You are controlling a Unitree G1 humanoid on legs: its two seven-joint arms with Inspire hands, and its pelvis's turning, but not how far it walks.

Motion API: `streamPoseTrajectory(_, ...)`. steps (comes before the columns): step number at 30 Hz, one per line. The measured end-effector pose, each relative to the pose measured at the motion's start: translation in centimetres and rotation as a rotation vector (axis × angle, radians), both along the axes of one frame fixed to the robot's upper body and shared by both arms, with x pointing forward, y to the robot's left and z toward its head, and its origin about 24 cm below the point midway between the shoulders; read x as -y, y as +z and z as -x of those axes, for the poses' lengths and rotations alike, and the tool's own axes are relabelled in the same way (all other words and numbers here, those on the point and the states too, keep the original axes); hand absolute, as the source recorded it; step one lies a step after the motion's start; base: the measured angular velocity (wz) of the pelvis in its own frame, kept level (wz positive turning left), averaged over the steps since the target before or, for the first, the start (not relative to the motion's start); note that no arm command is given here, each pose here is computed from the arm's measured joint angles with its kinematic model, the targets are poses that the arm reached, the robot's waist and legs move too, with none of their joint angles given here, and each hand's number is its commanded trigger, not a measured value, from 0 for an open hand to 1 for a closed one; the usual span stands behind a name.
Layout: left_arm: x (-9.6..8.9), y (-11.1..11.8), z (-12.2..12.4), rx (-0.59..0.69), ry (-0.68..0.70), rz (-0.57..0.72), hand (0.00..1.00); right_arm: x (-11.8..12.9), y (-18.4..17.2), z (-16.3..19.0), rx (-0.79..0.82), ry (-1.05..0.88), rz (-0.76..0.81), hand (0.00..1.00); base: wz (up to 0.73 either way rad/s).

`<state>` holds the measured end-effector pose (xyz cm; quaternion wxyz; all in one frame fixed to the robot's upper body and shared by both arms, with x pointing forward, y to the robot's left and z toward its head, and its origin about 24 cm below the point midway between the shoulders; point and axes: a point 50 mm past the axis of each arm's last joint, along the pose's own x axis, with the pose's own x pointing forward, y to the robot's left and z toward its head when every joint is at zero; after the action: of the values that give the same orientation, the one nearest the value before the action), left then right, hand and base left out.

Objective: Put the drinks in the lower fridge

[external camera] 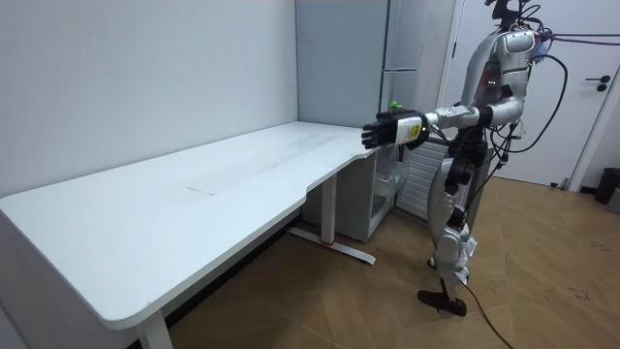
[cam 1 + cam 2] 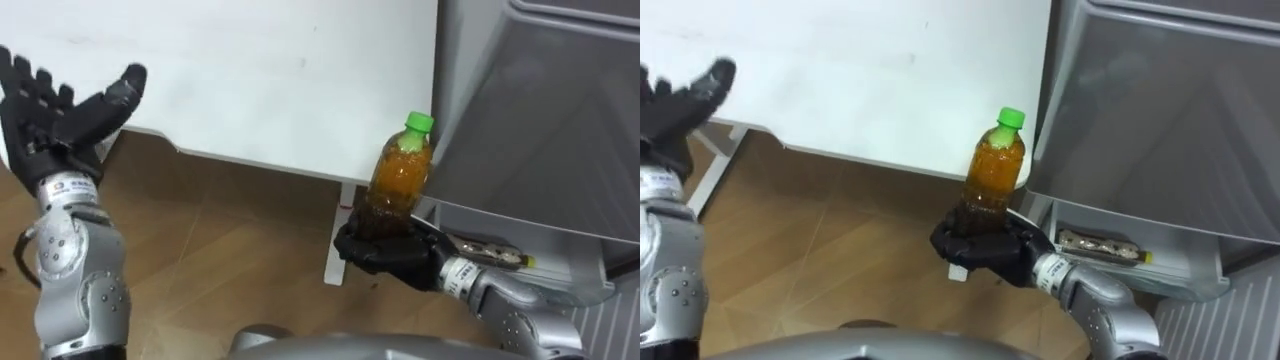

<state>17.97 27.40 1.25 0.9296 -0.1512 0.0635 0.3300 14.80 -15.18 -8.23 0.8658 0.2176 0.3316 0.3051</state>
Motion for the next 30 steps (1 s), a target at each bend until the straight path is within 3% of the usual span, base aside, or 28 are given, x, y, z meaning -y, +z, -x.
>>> streamPoseTrajectory(5, -0.5, -3.9, 1.7, -0.201, 0.099, 0.042, 0.0, -0.3, -0.5, 0.5, -0.054, -0.013, 0.008, 1.0, -0.01)
streamPoseTrajectory(7, 0.0, -6.3, 2.8, -0.322, 0.104, 0.072, 0.0, -0.3, -0.7, 0.7, -0.068, -0.014, 0.009, 1.0, 0.02)
streamPoseTrajectory(10, 0.7, -8.2, 4.0, -0.426, 0.086, 0.096, 0.0, -0.1, -1.0, 0.9, -0.082, -0.017, 0.015, 1.0, 0.03)
streamPoseTrajectory(20, 1.4, -12.1, 7.6, -0.629, 0.039, 0.167, 0.0, 0.7, -3.0, 2.9, -0.214, -0.068, 0.052, 1.0, 0.01)
streamPoseTrajectory(30, 2.5, -16.5, 15.4, -0.967, -0.007, 0.303, 0.0, 4.0, -6.2, 7.4, -0.473, -0.202, 0.156, 1.0, -0.01)
